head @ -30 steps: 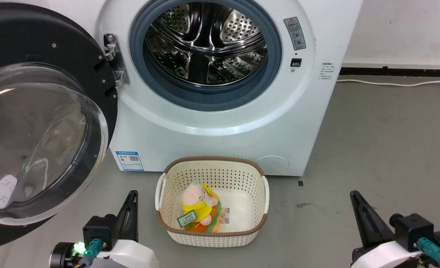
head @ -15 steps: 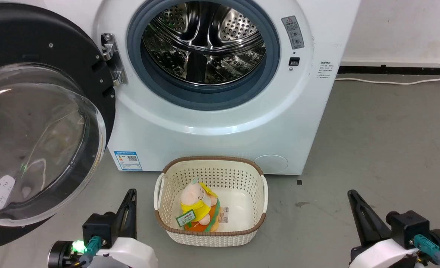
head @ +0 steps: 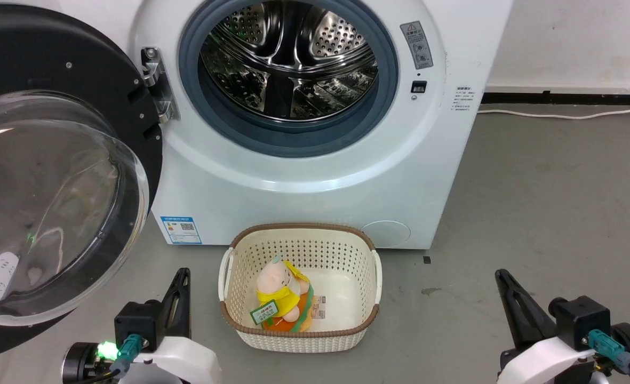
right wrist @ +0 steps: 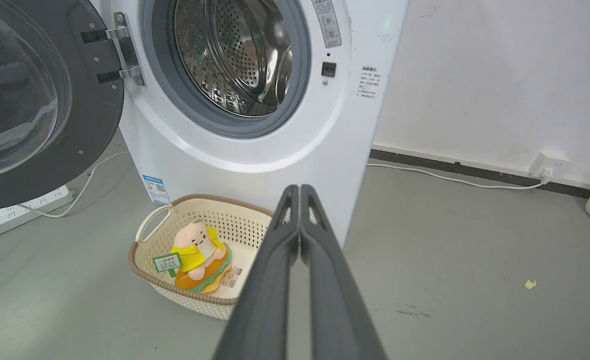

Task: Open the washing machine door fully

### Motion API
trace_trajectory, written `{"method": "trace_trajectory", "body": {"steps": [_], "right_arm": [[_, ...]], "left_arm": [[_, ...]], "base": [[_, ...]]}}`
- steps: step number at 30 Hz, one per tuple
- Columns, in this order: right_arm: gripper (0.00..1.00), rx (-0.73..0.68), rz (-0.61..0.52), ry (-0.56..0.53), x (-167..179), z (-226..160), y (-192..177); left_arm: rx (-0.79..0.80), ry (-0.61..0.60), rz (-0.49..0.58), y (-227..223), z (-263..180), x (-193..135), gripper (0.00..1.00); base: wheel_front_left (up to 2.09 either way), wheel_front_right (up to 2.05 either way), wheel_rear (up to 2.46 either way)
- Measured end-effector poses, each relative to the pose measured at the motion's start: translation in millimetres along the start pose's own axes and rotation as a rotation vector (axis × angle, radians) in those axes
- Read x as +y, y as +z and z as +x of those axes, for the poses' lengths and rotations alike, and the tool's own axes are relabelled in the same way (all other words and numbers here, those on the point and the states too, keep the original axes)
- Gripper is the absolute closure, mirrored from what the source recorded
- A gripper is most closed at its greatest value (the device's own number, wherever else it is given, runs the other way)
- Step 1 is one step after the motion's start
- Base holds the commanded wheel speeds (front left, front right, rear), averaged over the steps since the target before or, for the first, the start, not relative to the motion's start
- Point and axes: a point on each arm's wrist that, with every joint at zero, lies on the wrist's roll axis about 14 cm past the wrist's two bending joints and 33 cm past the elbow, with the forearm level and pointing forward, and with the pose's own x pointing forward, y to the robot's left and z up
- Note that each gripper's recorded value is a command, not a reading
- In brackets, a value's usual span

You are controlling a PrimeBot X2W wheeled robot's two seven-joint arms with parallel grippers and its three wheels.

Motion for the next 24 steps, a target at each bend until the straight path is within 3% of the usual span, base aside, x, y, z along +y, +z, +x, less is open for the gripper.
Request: {"method": "trace_trajectory", "body": {"steps": [24], "right_arm": [[1.00, 0.018, -0.010, 0.005, 1.6, 0.1, -0.5]], "left_arm": [[0.008, 0.011, 0.023, 2.8, 1.9, 3.6, 1.00]], "base": [[0.00, 0.00, 0.00]]}}
